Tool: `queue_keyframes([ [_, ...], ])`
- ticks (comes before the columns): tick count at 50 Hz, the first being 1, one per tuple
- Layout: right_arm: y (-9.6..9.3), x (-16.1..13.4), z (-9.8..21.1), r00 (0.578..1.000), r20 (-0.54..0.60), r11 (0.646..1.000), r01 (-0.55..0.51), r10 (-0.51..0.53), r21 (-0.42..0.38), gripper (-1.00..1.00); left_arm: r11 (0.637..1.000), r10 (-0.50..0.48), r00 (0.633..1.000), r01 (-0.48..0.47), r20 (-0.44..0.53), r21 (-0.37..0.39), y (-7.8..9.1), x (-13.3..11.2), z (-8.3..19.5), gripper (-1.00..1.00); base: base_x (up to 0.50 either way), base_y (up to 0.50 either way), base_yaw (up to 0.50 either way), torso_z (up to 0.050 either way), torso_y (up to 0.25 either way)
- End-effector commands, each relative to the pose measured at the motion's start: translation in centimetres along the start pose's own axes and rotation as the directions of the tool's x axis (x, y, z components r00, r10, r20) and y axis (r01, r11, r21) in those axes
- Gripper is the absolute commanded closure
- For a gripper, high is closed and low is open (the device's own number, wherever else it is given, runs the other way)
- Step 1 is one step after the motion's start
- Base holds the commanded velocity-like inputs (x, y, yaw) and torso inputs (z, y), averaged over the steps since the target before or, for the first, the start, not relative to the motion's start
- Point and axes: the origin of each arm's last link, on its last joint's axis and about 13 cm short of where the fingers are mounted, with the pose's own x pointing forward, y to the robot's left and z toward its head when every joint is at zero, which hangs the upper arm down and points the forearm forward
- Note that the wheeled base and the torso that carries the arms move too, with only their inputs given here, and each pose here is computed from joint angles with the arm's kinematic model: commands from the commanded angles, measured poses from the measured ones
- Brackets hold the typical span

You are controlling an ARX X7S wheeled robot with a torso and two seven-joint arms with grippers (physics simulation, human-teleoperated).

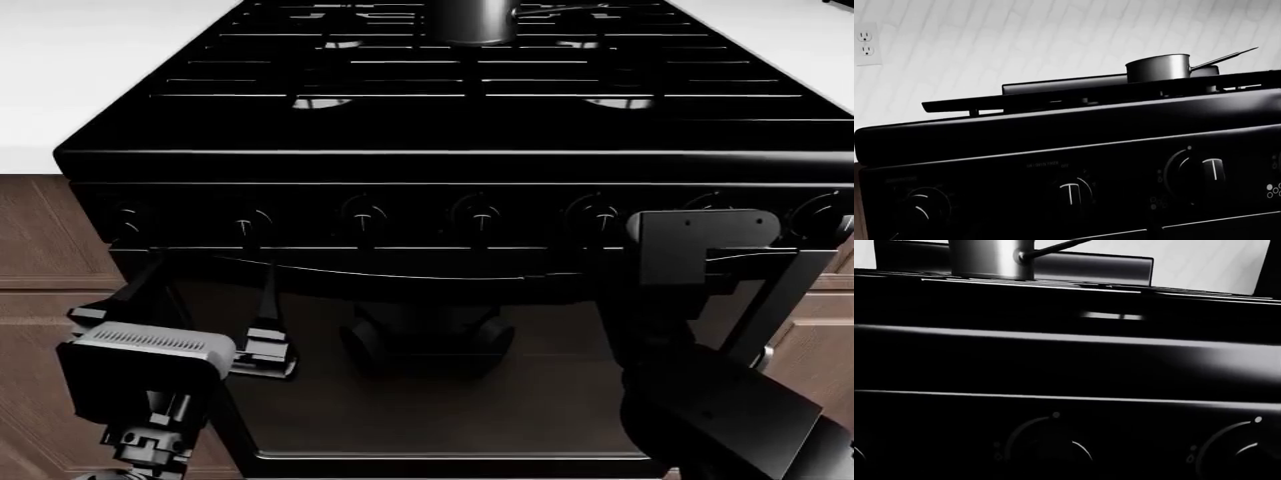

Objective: Frozen meat rests on a plate on the counter. Retrieve the meat and place it in a pot on a burner. Then turn the burner on.

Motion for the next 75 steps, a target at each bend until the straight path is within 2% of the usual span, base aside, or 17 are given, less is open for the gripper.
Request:
queue_keyframes([
  [1,0.5,-0.6,0.6,0.998,0.044,0.999,-0.04,0.042,-0.034,1.0,1.0,0.0,1.0,0.0,-0.003,-0.003,0.0,0.0,-0.1,-1.0,0.0,0.0,0.0,0.0,0.0],
  [43,0.3,-1.4,2.0,0.992,0.053,0.972,-0.099,0.113,-0.215,1.0,1.0,-0.005,1.0,0.005,-0.019,-0.009,-0.1,0.0,-0.4,-1.0,-0.01,0.0,0.0,0.0,0.005],
  [75,0.2,-2.2,2.7,0.985,0.024,0.92,-0.149,0.169,-0.362,1.0,1.0,-0.003,1.0,0.003,-0.024,-0.01,-0.1,0.0,-0.5,-1.0,-0.01,0.0,0.0,0.0,0.004],
])
